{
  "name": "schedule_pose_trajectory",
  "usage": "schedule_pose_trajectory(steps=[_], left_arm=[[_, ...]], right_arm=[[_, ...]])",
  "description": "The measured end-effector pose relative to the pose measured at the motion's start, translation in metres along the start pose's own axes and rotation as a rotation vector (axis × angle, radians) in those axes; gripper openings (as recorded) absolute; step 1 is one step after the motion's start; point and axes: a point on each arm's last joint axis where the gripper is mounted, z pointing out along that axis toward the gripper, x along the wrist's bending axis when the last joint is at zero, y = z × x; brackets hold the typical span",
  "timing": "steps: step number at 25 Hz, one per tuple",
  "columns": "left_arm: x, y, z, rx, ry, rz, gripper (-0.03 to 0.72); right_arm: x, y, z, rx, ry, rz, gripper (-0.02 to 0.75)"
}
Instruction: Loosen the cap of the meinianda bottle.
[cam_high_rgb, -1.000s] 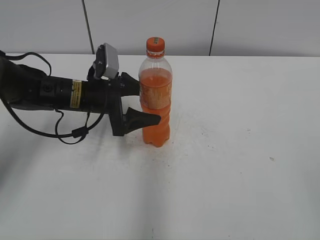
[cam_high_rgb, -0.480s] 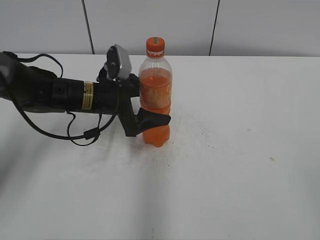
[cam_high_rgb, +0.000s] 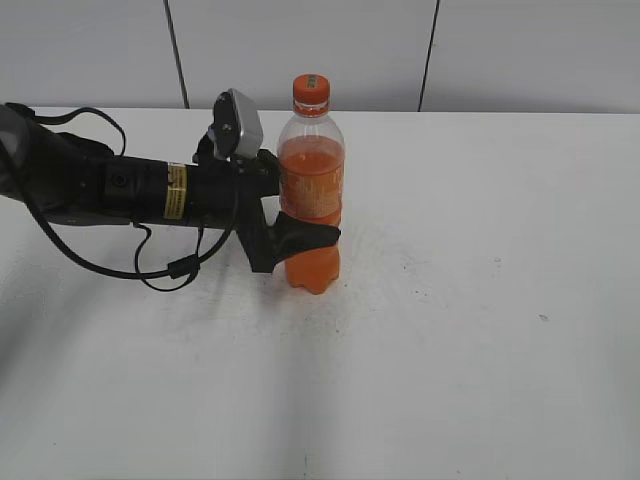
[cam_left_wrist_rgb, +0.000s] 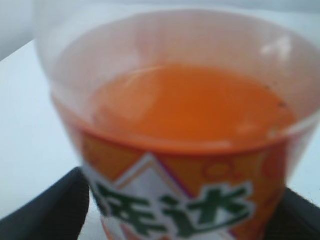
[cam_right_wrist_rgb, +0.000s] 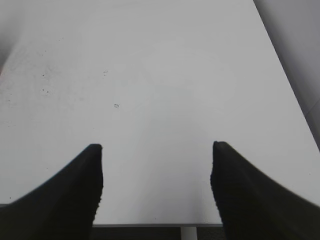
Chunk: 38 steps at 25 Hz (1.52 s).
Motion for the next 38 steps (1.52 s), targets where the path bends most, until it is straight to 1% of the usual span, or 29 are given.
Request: schedule_pose_trajectory(steps=[6, 8, 16, 20, 25, 31, 34, 38], left_arm=[[-0.001, 0.0, 0.0, -0.002, -0.005, 0.0, 0.452], [-0.001, 0.0, 0.001, -0.002, -0.005, 0.001, 0.432], [-0.001, 0.001, 0.001, -0.003, -0.007, 0.001, 0.432], [-0.001, 0.0, 0.001, -0.002, -0.006, 0.001, 0.432], [-0.001, 0.0, 0.001, -0.002, -0.006, 0.001, 0.432], [-0.001, 0.0, 0.001, -0.002, -0.006, 0.001, 0.432], [-0.001, 0.0, 0.001, -0.002, -0.006, 0.001, 0.432], [-0.001, 0.0, 0.001, -0.002, -0.006, 0.001, 0.432]], right_arm=[[0.0, 0.0, 0.0, 0.0, 0.0, 0.0, 0.51], [0.0, 0.0, 0.0, 0.0, 0.0, 0.0, 0.51], [0.0, 0.001, -0.002, -0.002, 0.0, 0.003, 0.51], [-0.002, 0.015, -0.003, 0.031, 0.003, 0.029, 0.51], [-0.005, 0.045, 0.005, 0.12, 0.01, 0.063, 0.505], [-0.009, 0.081, 0.029, 0.249, 0.018, 0.086, 0.48], [-0.011, 0.097, 0.044, 0.335, 0.024, 0.086, 0.479], [-0.013, 0.111, 0.071, 0.51, 0.037, 0.085, 0.479]])
